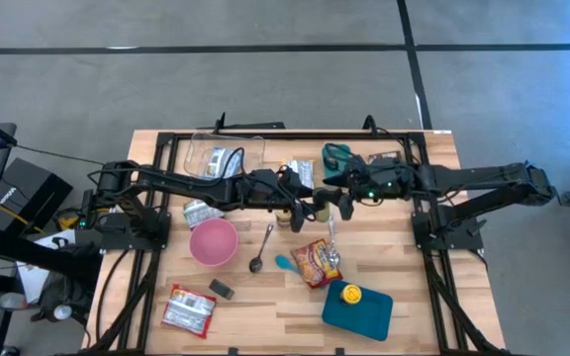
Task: Pick & Place Food Item
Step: Put the black seasoning bottle into the blue bin
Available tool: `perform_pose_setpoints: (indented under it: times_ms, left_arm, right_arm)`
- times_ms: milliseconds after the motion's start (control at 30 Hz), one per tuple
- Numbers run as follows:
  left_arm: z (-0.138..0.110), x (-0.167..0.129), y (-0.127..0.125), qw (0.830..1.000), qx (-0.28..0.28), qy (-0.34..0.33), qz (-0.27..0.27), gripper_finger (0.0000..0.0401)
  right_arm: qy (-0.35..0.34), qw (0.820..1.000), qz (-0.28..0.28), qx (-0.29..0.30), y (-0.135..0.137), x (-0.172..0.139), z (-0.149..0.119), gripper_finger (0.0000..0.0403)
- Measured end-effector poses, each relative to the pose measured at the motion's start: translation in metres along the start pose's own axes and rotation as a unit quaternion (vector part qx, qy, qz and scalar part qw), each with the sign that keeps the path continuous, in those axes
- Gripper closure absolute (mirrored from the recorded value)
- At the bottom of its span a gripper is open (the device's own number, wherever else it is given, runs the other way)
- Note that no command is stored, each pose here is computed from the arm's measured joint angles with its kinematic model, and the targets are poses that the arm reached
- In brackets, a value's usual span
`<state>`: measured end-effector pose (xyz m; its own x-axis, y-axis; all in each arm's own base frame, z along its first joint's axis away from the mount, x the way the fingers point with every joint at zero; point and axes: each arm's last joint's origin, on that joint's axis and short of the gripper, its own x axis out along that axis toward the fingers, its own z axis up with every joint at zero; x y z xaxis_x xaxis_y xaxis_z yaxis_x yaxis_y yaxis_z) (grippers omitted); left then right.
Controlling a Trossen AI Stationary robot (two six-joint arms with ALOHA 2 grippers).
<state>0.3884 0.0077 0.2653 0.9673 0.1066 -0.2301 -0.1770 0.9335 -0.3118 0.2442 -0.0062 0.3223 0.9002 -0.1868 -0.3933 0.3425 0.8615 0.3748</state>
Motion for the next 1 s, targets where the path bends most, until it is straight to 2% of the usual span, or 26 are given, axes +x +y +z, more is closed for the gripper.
perform_pose_setpoints:
  times_ms: [267,533,800,1000]
  left_arm:
    - [0.001,0.0,0.005,1.0,-0.024,-0.001,0.013,0.0205]
    - [0.002,0.001,0.01,0.999,-0.029,-0.006,0.036,0.0206]
    - [0.004,0.001,0.015,0.998,-0.045,-0.01,0.045,0.0206]
    - [0.002,0.001,0.016,0.998,-0.05,0.0,0.049,0.0206]
  right_arm:
    - [0.025,0.997,-0.03,0.061,0.001,-0.015,0.02,0.0201]
    - [0.027,0.992,-0.046,0.111,0.002,-0.019,0.024,0.0244]
    - [0.027,0.993,-0.078,0.087,0.002,0.002,0.019,0.0287]
    - [0.041,0.993,-0.088,0.067,-0.001,0.01,0.016,0.0291]
